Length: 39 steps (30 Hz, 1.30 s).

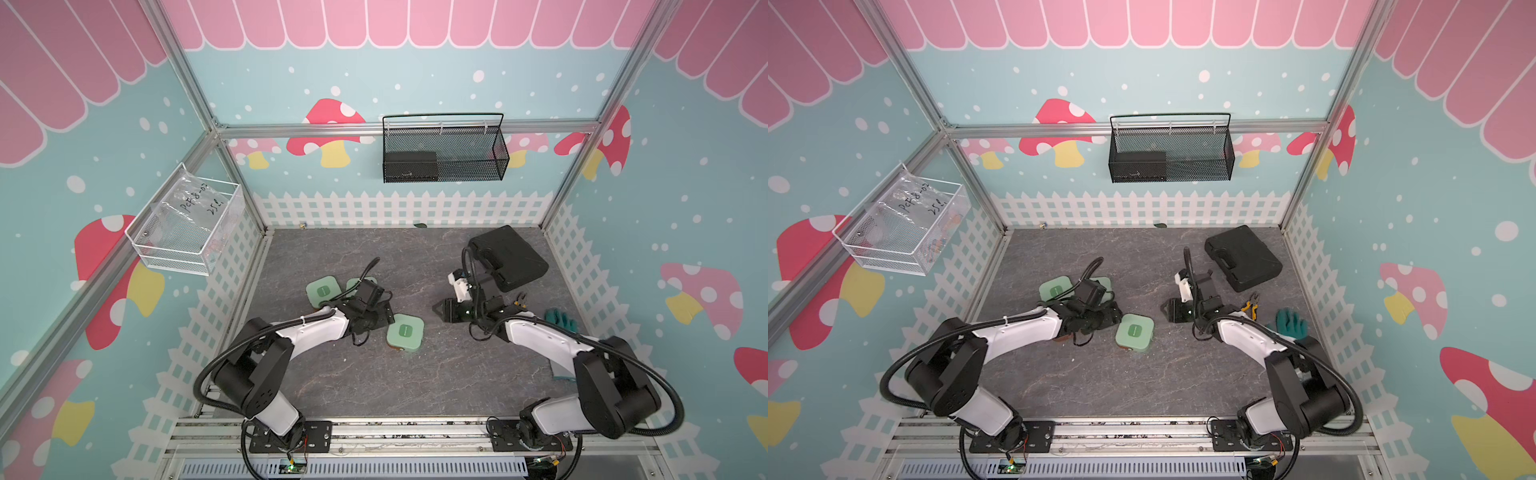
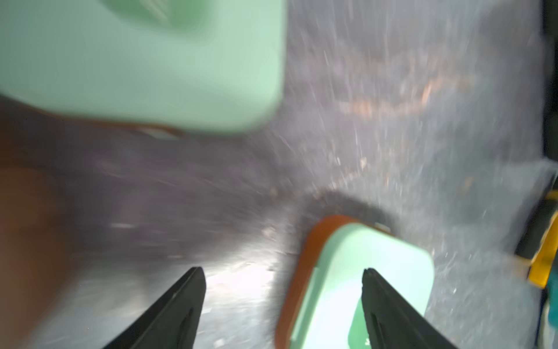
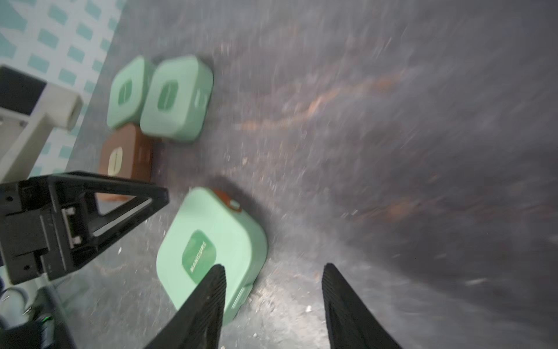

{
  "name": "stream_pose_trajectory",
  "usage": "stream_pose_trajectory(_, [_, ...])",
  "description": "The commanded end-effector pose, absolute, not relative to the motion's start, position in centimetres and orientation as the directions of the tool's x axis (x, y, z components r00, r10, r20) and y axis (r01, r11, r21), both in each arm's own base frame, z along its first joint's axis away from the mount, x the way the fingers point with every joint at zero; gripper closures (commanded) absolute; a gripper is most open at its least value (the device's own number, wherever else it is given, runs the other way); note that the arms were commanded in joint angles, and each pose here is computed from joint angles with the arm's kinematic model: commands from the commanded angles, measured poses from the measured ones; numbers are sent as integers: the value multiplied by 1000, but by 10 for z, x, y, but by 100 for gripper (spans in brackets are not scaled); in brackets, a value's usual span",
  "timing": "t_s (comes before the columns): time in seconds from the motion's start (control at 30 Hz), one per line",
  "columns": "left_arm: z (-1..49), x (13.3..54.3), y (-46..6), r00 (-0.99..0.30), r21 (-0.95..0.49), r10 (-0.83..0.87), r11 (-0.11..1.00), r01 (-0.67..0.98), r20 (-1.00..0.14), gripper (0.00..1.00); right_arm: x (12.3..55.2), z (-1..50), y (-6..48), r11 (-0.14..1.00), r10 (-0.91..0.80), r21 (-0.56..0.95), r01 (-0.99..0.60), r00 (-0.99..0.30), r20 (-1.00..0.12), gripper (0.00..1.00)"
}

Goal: Organize nail clipper sets
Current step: Close the storage box at the center of the board, then reset both arms

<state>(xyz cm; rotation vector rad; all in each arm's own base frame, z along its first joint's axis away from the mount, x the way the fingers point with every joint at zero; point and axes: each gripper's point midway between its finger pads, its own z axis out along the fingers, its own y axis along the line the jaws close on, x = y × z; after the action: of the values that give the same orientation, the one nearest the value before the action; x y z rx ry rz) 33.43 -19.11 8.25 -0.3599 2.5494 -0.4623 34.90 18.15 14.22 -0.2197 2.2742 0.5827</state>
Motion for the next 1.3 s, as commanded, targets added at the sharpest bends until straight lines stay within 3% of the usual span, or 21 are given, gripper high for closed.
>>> stream_pose_trajectory(0.0, [179,366,-127,-589,-301,-359,933,-198,-724,14,370,195,105,989,-98,-27,-148,-499,-861,44])
stream_pose_trajectory(0.07, [217,366,-87,-423,-267,-349,933,-241,-836,12,367,229,71,992,-118,-125,-2,-346,-931,37])
stream_pose_trajectory(0.1, [235,364,-66,-320,-256,-337,928,-270,-886,5,360,234,55,986,-130,-154,69,-273,-953,29])
stream_pose_trajectory(0.17, [255,354,-33,-138,-227,-283,920,-320,-949,1,345,242,40,974,-167,-184,129,-133,-977,4])
stream_pose_trajectory(0.2, [255,349,-21,-61,-222,-256,916,-333,-965,1,336,238,40,962,-243,-247,113,-48,-969,1])
stream_pose_trajectory(0.27, [242,336,-8,50,-226,-222,919,-324,-974,1,311,224,43,928,-370,-361,93,109,-923,2])
stream_pose_trajectory(0.33, [227,326,15,122,-236,-204,889,-391,-971,1,301,207,21,936,-319,-298,185,94,-943,3])
stream_pose_trajectory(0.43, [186,333,23,-46,-84,-115,899,-429,-992,1,309,169,10,958,-249,-246,145,1,-969,2])
stream_pose_trajectory(0.6, [166,345,28,-35,24,8,886,-463,-999,1,327,162,2,964,-246,-242,110,32,-969,0])
stream_pose_trajectory(0.7, [151,365,35,-38,-6,-23,913,-409,-999,1,342,150,-7,973,-214,-210,98,32,-976,0])
stream_pose_trajectory(0.77, [138,379,22,-151,25,-24,949,-316,-988,0,362,138,-6,983,-179,-181,24,-68,-982,1])
stream_pose_trajectory(0.83, [121,388,26,-189,2,-55,958,-285,-980,1,376,134,-7,987,-158,-158,-12,-88,-983,0])
stream_pose_trajectory(0.87, [128,393,34,-139,-17,-63,952,-307,-988,0,375,129,-8,987,-158,-157,-18,-120,-980,0])
stream_pose_trajectory(0.93, [114,395,37,-243,-54,-127,957,-286,-962,1,373,133,-8,987,-159,-158,-18,-91,-983,2])
stream_pose_trajectory(0.97, [119,395,37,-185,-57,-110,961,-272,-977,0,373,131,-8,987,-159,-158,-18,-104,-982,1])
stream_pose_trajectory(1.1, [122,391,40,-159,-72,-121,956,-285,-980,1,367,137,-4,985,-172,-171,-30,-59,-983,1])
stream_pose_trajectory(1.27, [120,391,41,-187,-71,-131,953,-294,-974,0,376,131,-1,985,-172,-168,-50,-96,-980,1])
